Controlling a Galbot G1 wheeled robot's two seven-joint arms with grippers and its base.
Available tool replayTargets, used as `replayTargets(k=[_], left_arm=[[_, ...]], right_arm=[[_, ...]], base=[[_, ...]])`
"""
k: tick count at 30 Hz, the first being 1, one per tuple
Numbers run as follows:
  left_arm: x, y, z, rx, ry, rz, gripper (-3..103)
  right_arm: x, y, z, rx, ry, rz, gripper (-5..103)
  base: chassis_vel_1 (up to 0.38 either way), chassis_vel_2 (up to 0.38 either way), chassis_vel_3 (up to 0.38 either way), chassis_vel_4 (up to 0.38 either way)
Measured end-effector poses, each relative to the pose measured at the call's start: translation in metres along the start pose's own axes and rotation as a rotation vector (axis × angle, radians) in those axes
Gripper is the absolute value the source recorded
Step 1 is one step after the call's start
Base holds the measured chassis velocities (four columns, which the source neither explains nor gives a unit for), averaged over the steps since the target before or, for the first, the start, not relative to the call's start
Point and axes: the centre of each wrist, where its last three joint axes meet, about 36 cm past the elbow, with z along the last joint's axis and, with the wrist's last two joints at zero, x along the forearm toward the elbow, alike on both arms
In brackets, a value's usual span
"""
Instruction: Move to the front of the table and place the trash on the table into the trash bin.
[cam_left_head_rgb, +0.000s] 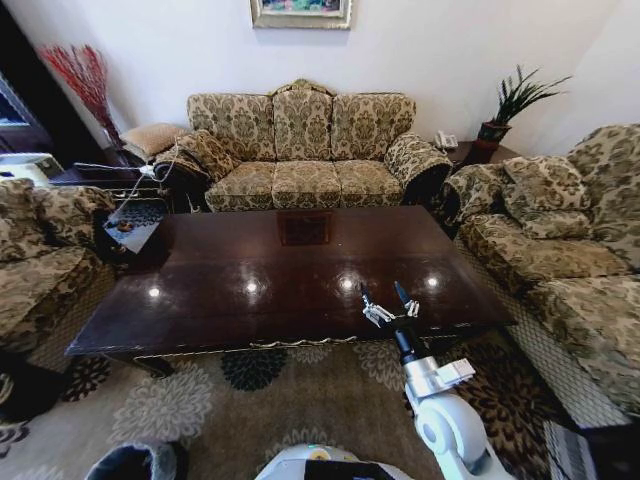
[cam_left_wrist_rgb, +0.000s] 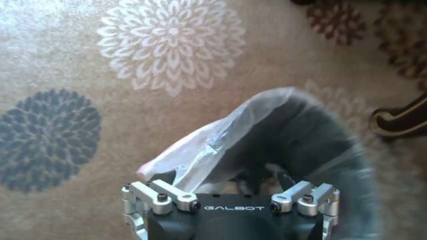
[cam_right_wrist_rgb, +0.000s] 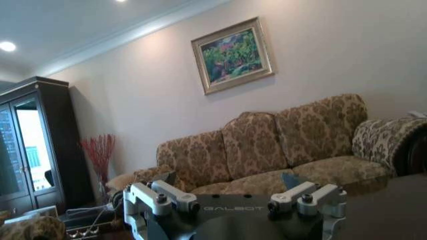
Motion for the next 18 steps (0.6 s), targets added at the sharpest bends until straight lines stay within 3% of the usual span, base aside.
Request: replayTargets(k=[7, 10, 13, 16, 17, 18], left_arm=[[0.035, -0.024, -0.022, -0.004, -0.019, -0.016, 100], [0.034, -0.016, -0.027, 0.002, -0.023, -0.052, 100], [0.033, -0.005, -0.039, 0.052, -0.080, -0.086, 100], [0.043, -0.016, -0.057, 0.078, -0.150, -0.049, 100], [0.072, -0.046, -0.087, 0.082, -0.250, 0.057, 100], [0.089, -0.061, -0.099, 0.074, -0.290, 0.125, 100]], right_arm=[[-0.002, 0.005, -0.007, 0.000, -0.022, -0.009, 100], [-0.003, 0.007, -0.010, 0.000, -0.031, -0.010, 100], [-0.002, 0.007, -0.012, 0.002, -0.039, -0.001, 100], [-0.001, 0.005, -0.014, 0.008, -0.040, 0.010, 100], [-0.002, 0.002, -0.019, 0.019, -0.050, 0.026, 100], [-0.003, 0.001, -0.022, 0.024, -0.057, 0.036, 100]], base=[[0.000, 0.000, 0.000, 0.000], [0.000, 0.000, 0.000, 0.000], [0.000, 0.000, 0.000, 0.000], [0.000, 0.000, 0.000, 0.000], [0.000, 0.000, 0.000, 0.000], [0.000, 0.000, 0.000, 0.000]])
